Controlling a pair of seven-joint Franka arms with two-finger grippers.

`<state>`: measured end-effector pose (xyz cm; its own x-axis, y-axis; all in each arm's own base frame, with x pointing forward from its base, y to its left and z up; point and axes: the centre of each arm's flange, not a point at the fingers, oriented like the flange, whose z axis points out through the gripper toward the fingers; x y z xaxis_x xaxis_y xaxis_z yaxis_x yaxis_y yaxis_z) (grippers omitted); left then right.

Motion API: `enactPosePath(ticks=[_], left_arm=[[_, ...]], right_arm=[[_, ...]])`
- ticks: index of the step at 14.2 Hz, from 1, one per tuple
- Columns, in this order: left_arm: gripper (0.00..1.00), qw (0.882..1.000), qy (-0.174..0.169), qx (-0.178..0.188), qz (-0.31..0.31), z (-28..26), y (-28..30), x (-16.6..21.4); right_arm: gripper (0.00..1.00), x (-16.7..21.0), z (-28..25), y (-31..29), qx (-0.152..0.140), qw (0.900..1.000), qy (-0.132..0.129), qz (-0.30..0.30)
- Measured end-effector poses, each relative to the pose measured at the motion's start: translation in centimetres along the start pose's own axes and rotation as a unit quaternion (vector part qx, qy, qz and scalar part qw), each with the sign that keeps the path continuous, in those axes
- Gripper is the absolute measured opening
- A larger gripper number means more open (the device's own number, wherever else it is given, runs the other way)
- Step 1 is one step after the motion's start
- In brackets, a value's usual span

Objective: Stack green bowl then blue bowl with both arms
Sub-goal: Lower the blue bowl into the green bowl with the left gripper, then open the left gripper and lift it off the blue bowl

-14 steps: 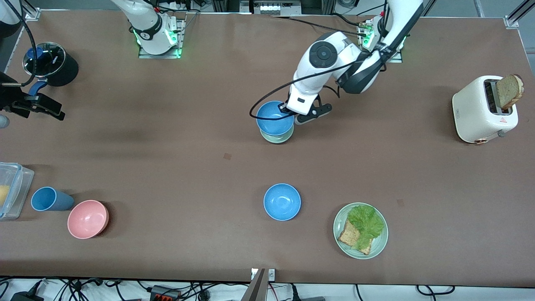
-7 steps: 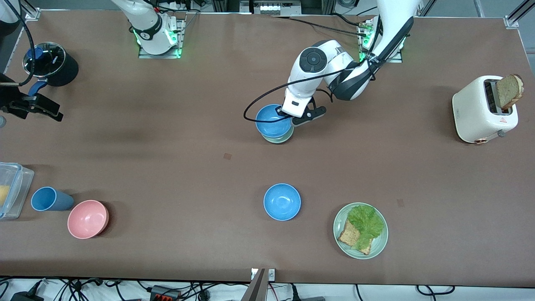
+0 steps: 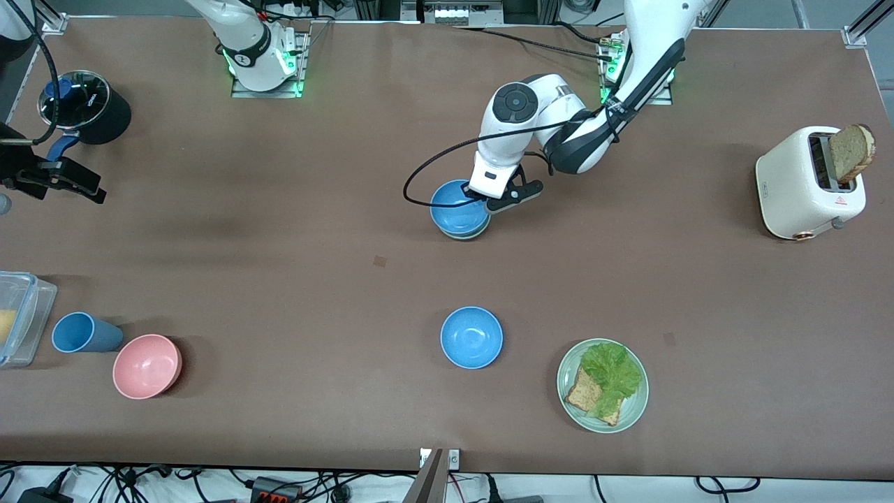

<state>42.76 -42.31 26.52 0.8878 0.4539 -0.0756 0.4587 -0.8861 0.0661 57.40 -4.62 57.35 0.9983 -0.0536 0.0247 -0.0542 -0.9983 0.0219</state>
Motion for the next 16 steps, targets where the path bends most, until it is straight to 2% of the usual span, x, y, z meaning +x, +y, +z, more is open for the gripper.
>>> enactPosePath(ticks=[3, 4, 6, 7, 12, 16], left_arm=[[0.08, 1.000, 0.000, -0.002, -0.001, -0.1, 0.1, 0.2], [0.13, 1.000, 0.002, -0.003, -0.003, -0.3, 0.2, 0.4], [0.31, 1.000, 0.004, 0.007, -0.007, -1.0, 0.4, 1.1], [0.36, 1.000, 0.006, 0.016, -0.010, -1.5, 0.6, 1.5], [0.37, 0.999, 0.016, 0.042, -0.017, -5.1, 1.6, 4.0], [0.40, 0.997, 0.017, 0.062, 0.038, -7.6, 0.3, 8.1]], right_arm=[[1.00, 0.0, 0.0, 0.0, 0.000, 1.000, 0.000, 0.000], [1.00, 0.0, 0.0, 0.0, 0.000, 1.000, 0.000, 0.000], [1.00, 0.0, 0.1, 0.0, 0.000, 1.000, -0.001, 0.000], [1.00, 0.0, 0.1, 0.0, 0.000, 1.000, -0.001, 0.000], [1.00, 0.0, 0.1, 0.0, 0.000, 1.000, -0.001, 0.000], [1.00, 0.0, 0.1, 0.0, 0.000, 1.000, -0.001, 0.000]])
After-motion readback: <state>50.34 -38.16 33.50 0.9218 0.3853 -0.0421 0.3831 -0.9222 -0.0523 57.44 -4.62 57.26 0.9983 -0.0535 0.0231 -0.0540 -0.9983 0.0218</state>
